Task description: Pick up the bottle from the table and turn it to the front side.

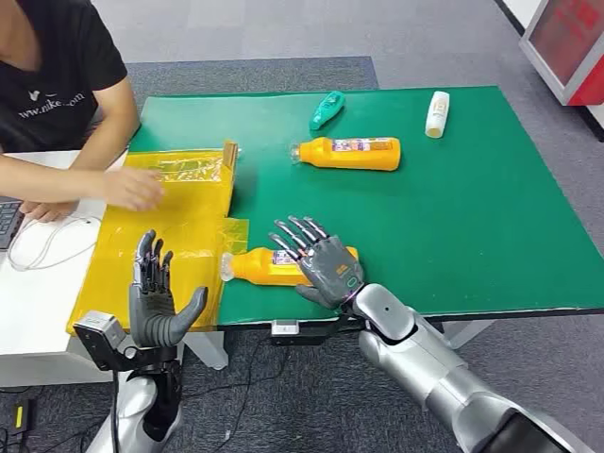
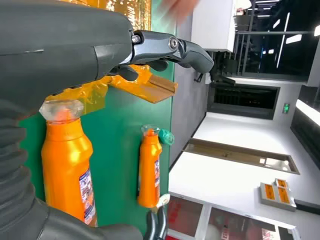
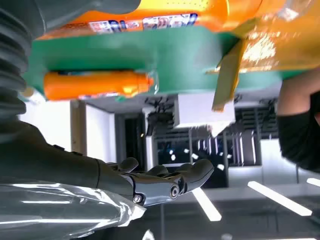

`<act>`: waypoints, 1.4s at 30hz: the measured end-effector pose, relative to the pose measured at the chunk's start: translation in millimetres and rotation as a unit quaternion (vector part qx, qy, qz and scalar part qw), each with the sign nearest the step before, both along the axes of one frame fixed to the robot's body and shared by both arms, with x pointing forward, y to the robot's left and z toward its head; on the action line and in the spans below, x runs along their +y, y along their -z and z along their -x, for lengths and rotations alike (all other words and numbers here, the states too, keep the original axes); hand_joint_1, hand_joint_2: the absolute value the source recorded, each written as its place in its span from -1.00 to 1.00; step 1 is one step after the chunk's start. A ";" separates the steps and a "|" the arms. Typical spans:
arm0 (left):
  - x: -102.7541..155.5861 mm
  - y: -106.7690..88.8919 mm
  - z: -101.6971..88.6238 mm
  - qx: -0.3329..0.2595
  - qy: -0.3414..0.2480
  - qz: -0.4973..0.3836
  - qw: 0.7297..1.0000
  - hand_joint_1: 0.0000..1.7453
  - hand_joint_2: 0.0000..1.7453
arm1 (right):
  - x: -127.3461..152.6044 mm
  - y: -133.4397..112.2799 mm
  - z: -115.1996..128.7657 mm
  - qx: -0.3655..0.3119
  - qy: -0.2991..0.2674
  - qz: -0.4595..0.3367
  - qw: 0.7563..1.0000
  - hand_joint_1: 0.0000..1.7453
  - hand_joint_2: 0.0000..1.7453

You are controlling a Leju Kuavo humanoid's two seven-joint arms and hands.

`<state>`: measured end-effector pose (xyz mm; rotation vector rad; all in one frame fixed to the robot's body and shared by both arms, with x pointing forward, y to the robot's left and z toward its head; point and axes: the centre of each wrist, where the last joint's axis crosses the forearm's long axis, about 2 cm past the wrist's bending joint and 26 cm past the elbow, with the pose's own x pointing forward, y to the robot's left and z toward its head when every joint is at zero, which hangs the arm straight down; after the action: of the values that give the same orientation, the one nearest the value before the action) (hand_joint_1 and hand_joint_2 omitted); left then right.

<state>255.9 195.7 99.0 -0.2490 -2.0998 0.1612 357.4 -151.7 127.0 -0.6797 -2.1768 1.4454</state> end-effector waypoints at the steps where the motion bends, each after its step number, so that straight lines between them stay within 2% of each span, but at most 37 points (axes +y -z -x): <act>1: 0.0 0.0 0.0 0.000 0.000 0.000 1.000 -1.00 1.00 | 0.2 0.6 0.0 0.005 -0.004 0.001 1.000 -1.00 1.00; 4: -0.4 -0.2 0.1 0.000 0.002 0.000 1.000 -1.00 1.00 | 1.4 4.2 0.6 0.042 -0.025 0.007 0.999 -1.00 1.00; 9: -2.2 -1.0 0.0 -0.002 0.011 0.003 1.000 -1.00 1.00 | 1.8 14.3 1.6 0.163 -0.060 0.015 0.985 -1.00 1.00; 13: -3.5 -1.4 0.1 -0.006 0.017 0.006 1.000 -1.00 1.00 | -3.9 21.1 -2.3 0.248 -0.066 0.019 0.966 -1.00 1.00; 16: -3.8 -1.5 0.1 -0.009 0.019 0.004 1.000 -1.00 1.00 | -9.7 22.8 -7.8 0.276 -0.060 0.023 0.959 -1.00 1.00; 21: -4.0 -1.5 0.2 -0.013 0.019 -0.002 1.000 -1.00 1.00 | -18.5 20.9 -18.6 0.289 -0.046 0.019 0.956 -1.00 1.00; 31: -2.7 -4.0 3.8 -0.020 0.015 -0.007 1.000 -1.00 1.00 | -18.5 16.8 -23.4 0.218 -0.017 0.026 0.975 -1.00 1.00; 37: -2.6 -4.5 4.0 -0.021 0.015 -0.007 1.000 -1.00 1.00 | -17.1 16.9 -23.4 0.225 -0.019 0.027 0.974 -1.00 1.00; 42: -2.8 -4.8 3.7 -0.023 0.018 -0.008 1.000 -1.00 1.00 | -17.1 17.8 -24.5 0.255 -0.025 0.021 0.966 -1.00 1.00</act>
<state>252.1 192.9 103.7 -0.2840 -2.1392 0.1185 381.9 -168.8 109.1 -0.2272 -1.7742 1.4957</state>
